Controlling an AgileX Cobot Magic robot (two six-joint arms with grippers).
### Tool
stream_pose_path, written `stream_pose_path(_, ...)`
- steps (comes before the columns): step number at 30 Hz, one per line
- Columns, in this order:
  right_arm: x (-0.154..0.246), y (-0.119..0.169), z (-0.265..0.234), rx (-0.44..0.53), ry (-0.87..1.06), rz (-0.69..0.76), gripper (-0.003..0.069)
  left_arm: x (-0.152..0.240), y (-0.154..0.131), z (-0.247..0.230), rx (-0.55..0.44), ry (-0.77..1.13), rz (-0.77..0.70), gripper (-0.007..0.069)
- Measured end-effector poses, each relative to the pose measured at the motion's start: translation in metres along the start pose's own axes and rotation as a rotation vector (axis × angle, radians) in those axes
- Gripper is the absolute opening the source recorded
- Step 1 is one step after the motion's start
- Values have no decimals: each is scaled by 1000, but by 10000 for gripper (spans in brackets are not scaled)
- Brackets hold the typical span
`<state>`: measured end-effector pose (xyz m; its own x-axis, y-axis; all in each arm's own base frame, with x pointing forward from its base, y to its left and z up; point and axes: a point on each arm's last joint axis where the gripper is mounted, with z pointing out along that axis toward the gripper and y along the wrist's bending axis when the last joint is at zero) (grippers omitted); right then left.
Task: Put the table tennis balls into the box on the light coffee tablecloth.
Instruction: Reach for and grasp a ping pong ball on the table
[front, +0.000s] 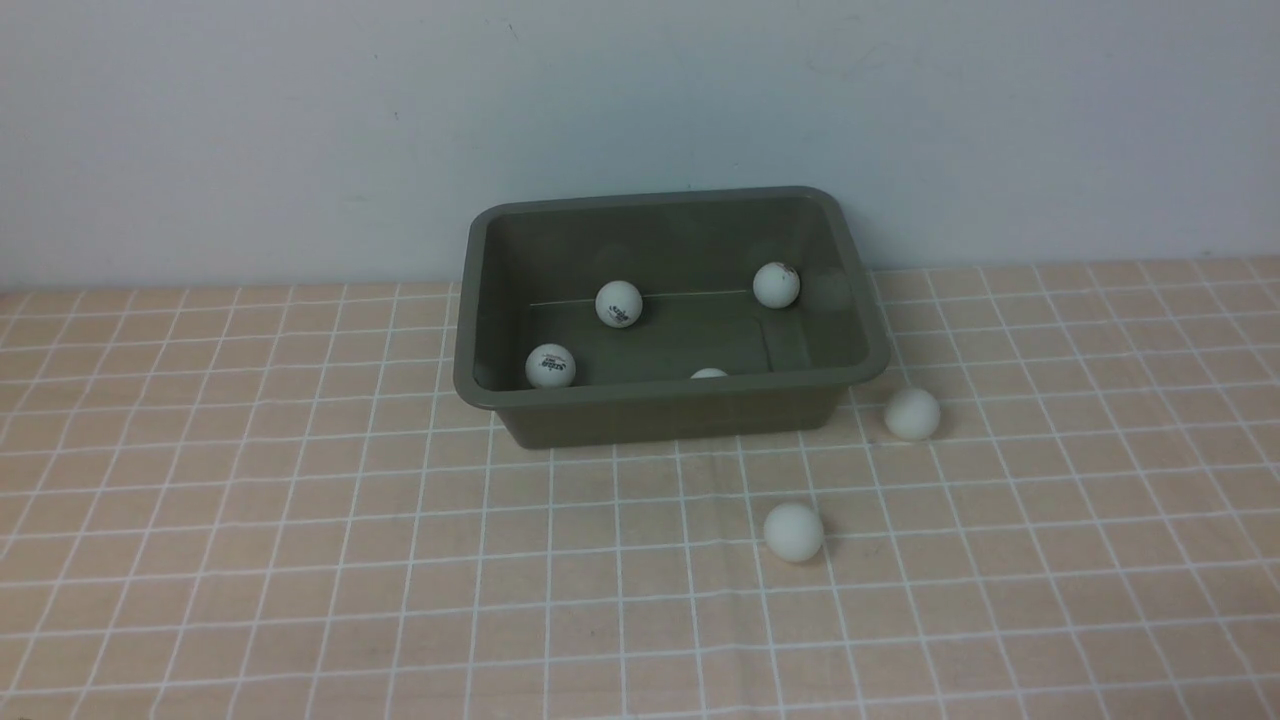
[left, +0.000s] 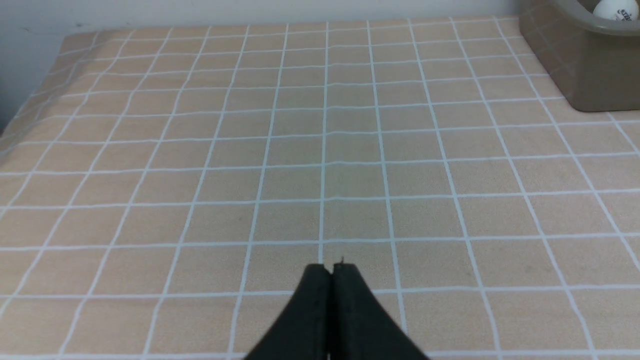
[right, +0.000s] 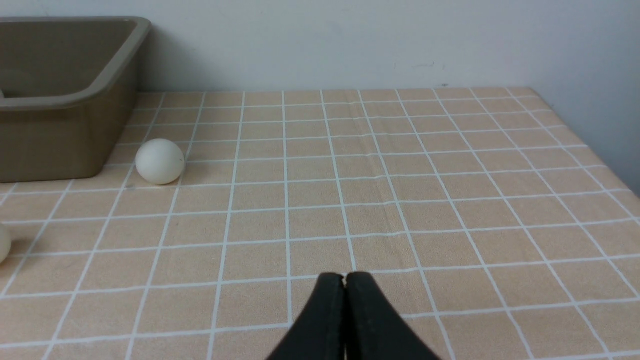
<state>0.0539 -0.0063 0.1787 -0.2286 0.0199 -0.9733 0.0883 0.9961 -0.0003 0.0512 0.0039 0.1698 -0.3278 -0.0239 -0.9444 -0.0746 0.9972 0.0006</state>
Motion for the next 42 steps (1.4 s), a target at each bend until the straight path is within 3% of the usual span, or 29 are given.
stream_pose_path(25,0,0,0,-5,0,34,-14,0,0,0,3,-1,-6,-69)
stream_pose_path(30,-43,2,-21,-36,-36,174,-14,0,0,0,3,-2,-6,-69)
stream_pose_path(37,-113,5,-65,-97,-168,222,-14,0,0,0,3,-2,-6,-69)
stream_pose_path(42,-136,8,-81,-155,-275,273,-14,0,0,0,3,-2,-6,-69)
